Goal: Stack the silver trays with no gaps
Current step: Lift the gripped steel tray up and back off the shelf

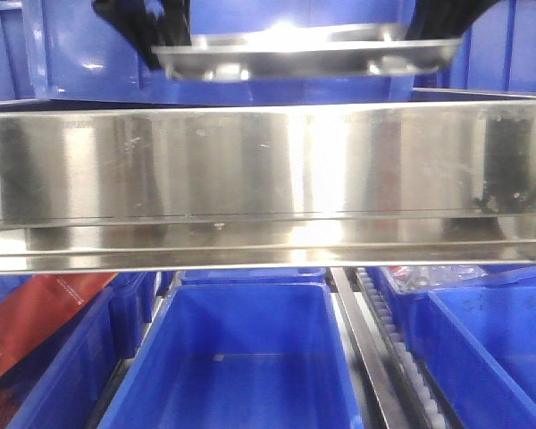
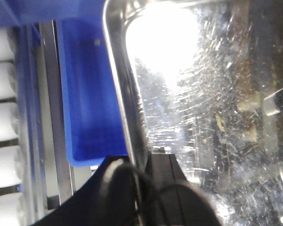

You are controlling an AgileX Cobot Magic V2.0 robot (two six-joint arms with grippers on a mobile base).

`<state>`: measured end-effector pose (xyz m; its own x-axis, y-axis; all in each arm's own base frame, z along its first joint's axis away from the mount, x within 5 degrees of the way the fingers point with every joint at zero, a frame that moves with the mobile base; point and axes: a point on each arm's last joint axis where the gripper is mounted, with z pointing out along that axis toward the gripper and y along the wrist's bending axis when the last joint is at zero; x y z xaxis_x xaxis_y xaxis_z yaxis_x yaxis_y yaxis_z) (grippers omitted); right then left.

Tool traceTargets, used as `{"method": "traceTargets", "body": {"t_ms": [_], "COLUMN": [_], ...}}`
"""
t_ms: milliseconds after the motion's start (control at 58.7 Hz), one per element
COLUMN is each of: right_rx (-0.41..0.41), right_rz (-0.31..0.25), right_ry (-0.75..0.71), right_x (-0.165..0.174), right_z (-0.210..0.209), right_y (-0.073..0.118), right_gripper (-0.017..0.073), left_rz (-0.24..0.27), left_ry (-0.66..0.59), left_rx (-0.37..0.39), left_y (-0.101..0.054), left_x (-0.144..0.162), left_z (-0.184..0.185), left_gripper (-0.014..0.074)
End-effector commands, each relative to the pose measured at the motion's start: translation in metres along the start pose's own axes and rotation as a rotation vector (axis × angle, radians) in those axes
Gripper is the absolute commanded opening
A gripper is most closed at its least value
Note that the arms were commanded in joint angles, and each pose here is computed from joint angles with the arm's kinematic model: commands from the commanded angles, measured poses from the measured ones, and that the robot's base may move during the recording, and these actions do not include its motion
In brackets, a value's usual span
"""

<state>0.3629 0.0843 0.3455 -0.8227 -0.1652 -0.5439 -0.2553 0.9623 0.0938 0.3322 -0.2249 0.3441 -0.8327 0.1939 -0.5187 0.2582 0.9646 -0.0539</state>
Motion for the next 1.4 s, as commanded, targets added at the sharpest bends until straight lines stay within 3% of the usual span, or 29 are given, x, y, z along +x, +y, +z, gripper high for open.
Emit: {"method": "traceTargets", "body": {"t_ms": [0, 358, 699, 1005, 1380], "right_rx": [-0.021, -0.014, -0.007, 0.0, 0.0], "right_rz": [-0.021, -0.035, -0.038, -0.036, -0.036], "right_ry": [-0.087, -0.322, -0.493, -0.601, -0.599], "right_x": [-0.006, -0.035, -0.054, -0.062, -0.062], "right_z": [-0.018, -0.056, -0.076, -0.081, -0.081], "right_y": [0.007, 0.01, 0.011, 0.011, 0.011], "right_gripper": [-0.0079, -0.0079, -0.0079, -0.0079, -0.0079], "left_rz": [0.019, 0.053, 0.068, 0.132, 0.132], "left_ry": [-0.101, -0.386, -0.537, -0.712, -0.717], "left_rx": [0.022, 0.037, 0.075, 0.076, 0.079], "left_y": [-0.001, 0.001, -0.003, -0.005, -0.005], "left_x": [-0.009, -0.038, -0.052, -0.064, -0.064], "left_z": [-0.024, -0.063, -0.077, -0.086, -0.086], "left_gripper": [0.0, 0.0, 0.0, 0.0, 0.0]}}
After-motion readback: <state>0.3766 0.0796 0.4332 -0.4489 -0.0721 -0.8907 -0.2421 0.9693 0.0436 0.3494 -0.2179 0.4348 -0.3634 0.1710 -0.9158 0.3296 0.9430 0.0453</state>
